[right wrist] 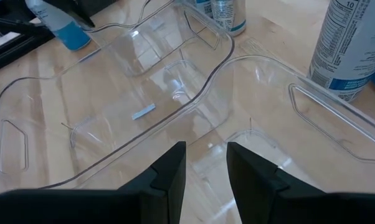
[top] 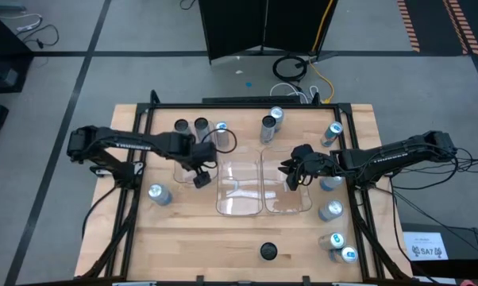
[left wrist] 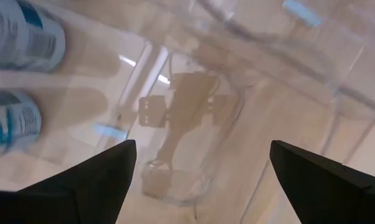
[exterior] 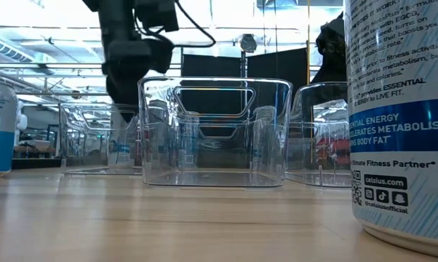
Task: Sort soda cans
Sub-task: Adjust the left transparent bin
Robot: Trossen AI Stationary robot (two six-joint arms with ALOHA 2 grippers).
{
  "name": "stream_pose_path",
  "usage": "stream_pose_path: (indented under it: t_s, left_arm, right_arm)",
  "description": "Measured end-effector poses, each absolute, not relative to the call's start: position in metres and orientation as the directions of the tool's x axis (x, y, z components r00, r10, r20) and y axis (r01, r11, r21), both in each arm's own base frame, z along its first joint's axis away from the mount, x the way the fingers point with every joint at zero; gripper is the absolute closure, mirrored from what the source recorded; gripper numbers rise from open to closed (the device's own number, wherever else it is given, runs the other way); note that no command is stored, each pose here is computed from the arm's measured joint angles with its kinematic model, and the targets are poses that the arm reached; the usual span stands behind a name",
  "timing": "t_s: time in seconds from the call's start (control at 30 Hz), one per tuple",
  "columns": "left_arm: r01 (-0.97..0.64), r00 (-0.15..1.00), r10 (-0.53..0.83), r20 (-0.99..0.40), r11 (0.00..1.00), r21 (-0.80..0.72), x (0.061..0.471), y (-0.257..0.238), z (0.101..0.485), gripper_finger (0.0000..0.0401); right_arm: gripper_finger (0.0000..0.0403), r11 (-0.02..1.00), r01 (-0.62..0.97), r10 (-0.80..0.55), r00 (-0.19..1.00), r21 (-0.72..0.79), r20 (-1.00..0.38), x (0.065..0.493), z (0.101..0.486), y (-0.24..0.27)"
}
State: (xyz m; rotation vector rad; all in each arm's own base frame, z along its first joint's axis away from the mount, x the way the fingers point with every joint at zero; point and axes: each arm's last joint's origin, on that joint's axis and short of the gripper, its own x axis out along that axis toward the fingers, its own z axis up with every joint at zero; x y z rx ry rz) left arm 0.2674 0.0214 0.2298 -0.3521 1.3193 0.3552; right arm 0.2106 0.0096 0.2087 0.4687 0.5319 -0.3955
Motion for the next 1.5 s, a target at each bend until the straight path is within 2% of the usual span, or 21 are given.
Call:
stream_pose_path:
  t_s: [0.4, 0.67, 1.07, 1.5]
  left_arm:
    - [-0.394, 0.248, 0.04, -0.968, 0.917, -0.063, 0.266, 0.006, 0.21, 0.0023]
    - [-0.388, 0.258, 0.017, -0.966, 0.917, -0.088, 0.267, -0.008, 0.209, 0.0023]
    - [-0.277, 0.248, -0.038, -0.968, 0.955, -0.108, 0.264, -0.039, 0.208, 0.0023]
    - [-0.328, 0.247, -0.058, -0.967, 0.934, -0.14, 0.26, -0.063, 0.207, 0.0023]
  right_arm:
    - [0.0296, 0.824, 0.472, -0.239, 0.791, 0.313, -0.562, 0.211, 0.209, 0.009]
    - [0.0296, 0.825, 0.471, -0.239, 0.791, 0.313, -0.562, 0.211, 0.209, 0.009]
    - [0.0296, 0.825, 0.471, -0.239, 0.791, 0.313, -0.562, 0.211, 0.209, 0.009]
    - [0.0296, 0.825, 0.471, -0.239, 0.791, 0.313, -0.562, 0.211, 0.209, 0.009]
